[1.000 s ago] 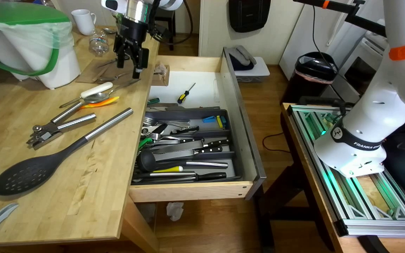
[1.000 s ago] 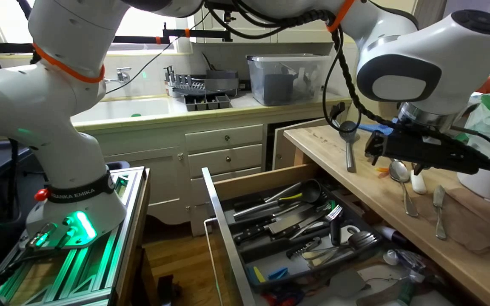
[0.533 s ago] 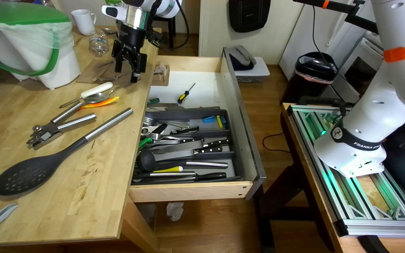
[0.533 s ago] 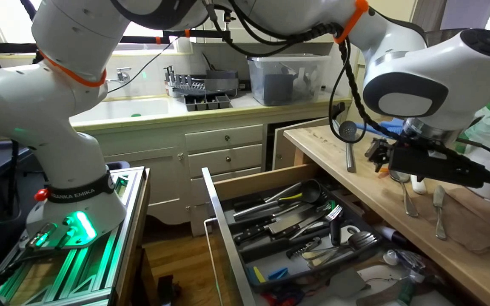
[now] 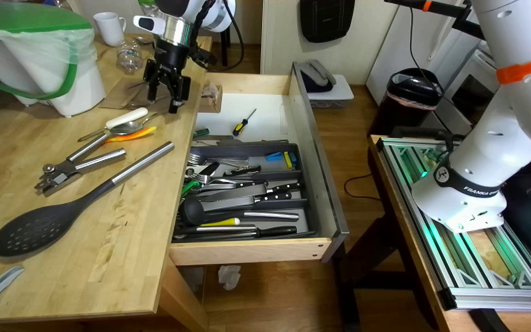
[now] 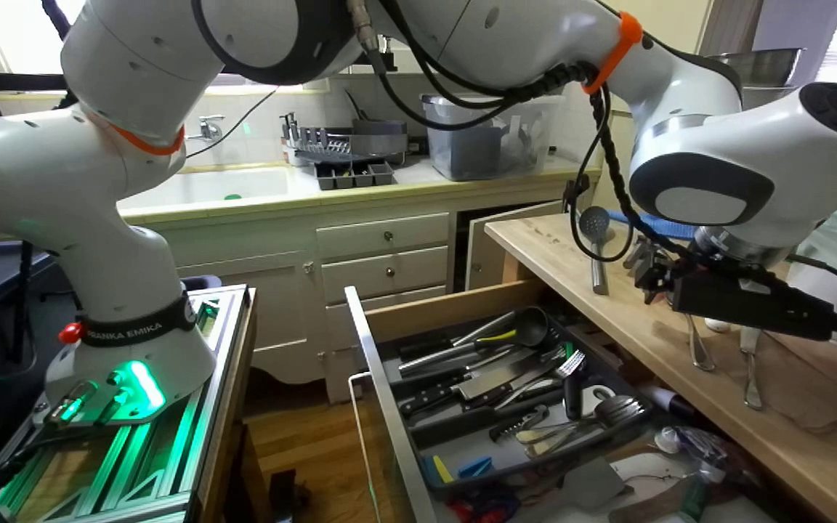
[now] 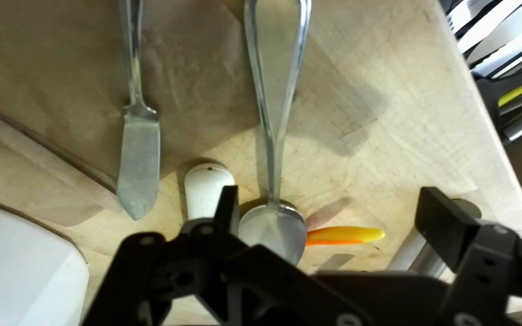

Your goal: Put the silver spoon in the open drawer.

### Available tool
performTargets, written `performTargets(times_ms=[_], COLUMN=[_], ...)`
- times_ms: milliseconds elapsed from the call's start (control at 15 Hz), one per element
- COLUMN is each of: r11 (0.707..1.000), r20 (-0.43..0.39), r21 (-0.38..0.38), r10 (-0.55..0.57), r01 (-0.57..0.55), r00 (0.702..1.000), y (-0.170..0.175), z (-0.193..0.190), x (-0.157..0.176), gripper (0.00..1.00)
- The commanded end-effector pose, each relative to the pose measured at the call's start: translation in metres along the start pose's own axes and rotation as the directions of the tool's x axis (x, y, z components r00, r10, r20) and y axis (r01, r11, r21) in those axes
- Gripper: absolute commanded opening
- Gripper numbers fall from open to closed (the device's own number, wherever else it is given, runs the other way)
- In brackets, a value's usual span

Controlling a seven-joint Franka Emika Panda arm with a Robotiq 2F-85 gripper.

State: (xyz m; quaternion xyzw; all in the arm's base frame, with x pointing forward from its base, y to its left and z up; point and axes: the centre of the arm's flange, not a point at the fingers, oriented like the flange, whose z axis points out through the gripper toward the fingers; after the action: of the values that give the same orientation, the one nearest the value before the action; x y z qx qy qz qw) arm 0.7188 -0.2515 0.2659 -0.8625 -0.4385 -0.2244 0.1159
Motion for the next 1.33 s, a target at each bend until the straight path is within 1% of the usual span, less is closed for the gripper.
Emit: performTargets(times_ms=[0, 67, 133, 200, 267, 333, 400, 467, 600, 933, 1067, 1200, 1267], r11=[0.999, 0.999, 0.999, 0.999, 0.999, 0.999, 0.999, 0.998, 0.998, 0.993, 0.992, 0.993, 0.994], r20=[-0.028, -0.033, -0.036, -0.037, -0.039, -0.041, -0.041, -0.042, -0.042, -0.057, -0.063, -0.064, -0.065], r21=[0.023, 0.025, 0.029, 0.033, 0.037, 0.04, 0.041, 0.044, 0.056, 0.116, 0.122, 0.109, 0.1], r10=[-0.036, -0.037, -0.035, -0.033, -0.033, -0.033, -0.032, -0.032, -0.029, -0.024, -0.022, -0.028, -0.033], r01=[0.036, 0.037, 0.036, 0.034, 0.034, 0.035, 0.034, 0.034, 0.032, 0.03, 0.029, 0.034, 0.04], r00=[0.999, 0.999, 0.999, 0.999, 0.999, 0.999, 0.999, 0.999, 0.999, 0.998, 0.998, 0.998, 0.997], y=[0.015, 0.016, 0.017, 0.017, 0.017, 0.017, 0.018, 0.018, 0.018, 0.017, 0.018, 0.019, 0.019], z=[0.008, 0.009, 0.01, 0.011, 0.012, 0.013, 0.013, 0.014, 0.015, 0.017, 0.016, 0.015, 0.015], x=[-0.003, -0.004, -0.005, -0.005, -0.006, -0.007, -0.007, -0.008, -0.01, -0.013, -0.014, -0.015, -0.015], gripper=[0.83, 0.86, 0.75, 0.74, 0.78, 0.71, 0.75, 0.77, 0.74, 0.69, 0.67, 0.67, 0.7])
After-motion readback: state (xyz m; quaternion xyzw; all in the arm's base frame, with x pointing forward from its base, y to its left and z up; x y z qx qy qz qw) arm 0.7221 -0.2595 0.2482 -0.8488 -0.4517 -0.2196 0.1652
